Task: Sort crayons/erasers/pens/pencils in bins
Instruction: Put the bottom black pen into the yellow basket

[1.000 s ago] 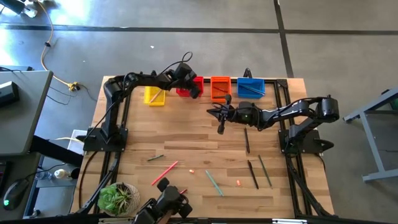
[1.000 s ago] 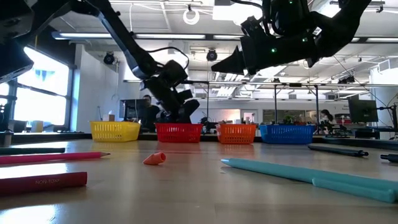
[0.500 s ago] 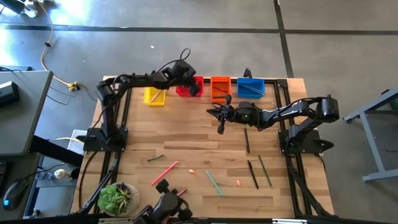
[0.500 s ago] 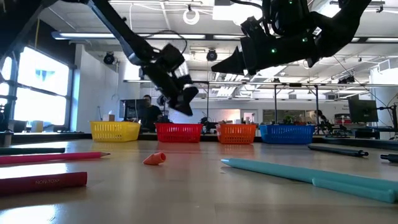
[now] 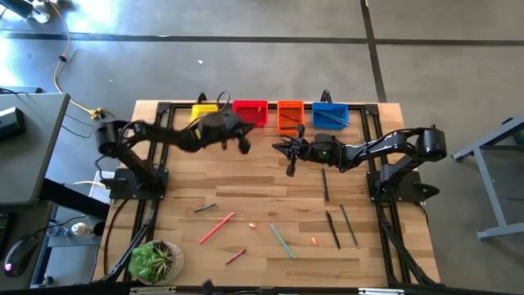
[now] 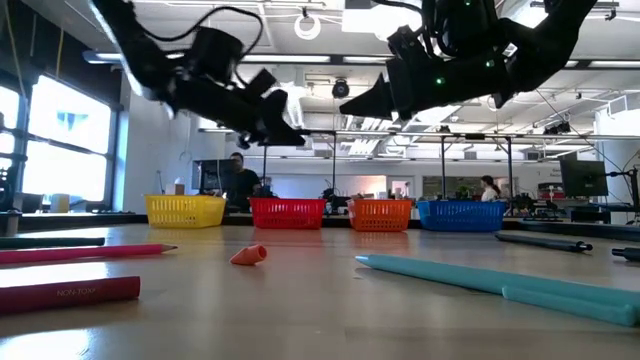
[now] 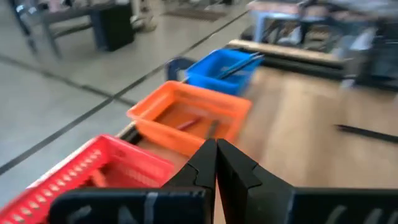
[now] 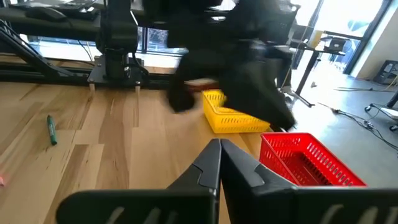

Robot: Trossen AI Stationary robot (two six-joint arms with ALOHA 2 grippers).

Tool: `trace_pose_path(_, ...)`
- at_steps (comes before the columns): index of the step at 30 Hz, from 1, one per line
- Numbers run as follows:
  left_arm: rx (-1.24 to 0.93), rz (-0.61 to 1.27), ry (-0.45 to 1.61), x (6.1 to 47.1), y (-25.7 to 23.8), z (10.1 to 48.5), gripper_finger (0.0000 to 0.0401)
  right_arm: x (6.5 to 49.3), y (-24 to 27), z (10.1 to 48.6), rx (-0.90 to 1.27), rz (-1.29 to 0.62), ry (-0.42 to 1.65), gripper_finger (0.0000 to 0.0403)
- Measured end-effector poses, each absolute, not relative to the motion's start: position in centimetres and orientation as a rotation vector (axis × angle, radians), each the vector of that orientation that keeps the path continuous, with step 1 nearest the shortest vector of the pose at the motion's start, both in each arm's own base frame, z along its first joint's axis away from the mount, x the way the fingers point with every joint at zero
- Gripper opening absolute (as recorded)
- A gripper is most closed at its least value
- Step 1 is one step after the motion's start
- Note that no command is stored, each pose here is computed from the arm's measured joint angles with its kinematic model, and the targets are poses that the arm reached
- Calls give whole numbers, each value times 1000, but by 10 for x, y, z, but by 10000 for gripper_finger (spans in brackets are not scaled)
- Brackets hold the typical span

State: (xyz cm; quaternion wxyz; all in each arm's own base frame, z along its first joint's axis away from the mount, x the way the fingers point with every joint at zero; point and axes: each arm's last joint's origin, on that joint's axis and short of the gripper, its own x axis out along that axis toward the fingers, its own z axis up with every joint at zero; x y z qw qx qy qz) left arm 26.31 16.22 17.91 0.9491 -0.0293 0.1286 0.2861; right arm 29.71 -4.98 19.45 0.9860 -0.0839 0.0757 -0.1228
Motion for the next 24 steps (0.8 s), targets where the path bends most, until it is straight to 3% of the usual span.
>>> trace_pose_path(12,15,406,133,223,89,155,0,296,-49,196,-134,-346,161,0)
trace_pose_path(24,23,384,102,195,73,136,0,317,-16,225,17,-419,659,0)
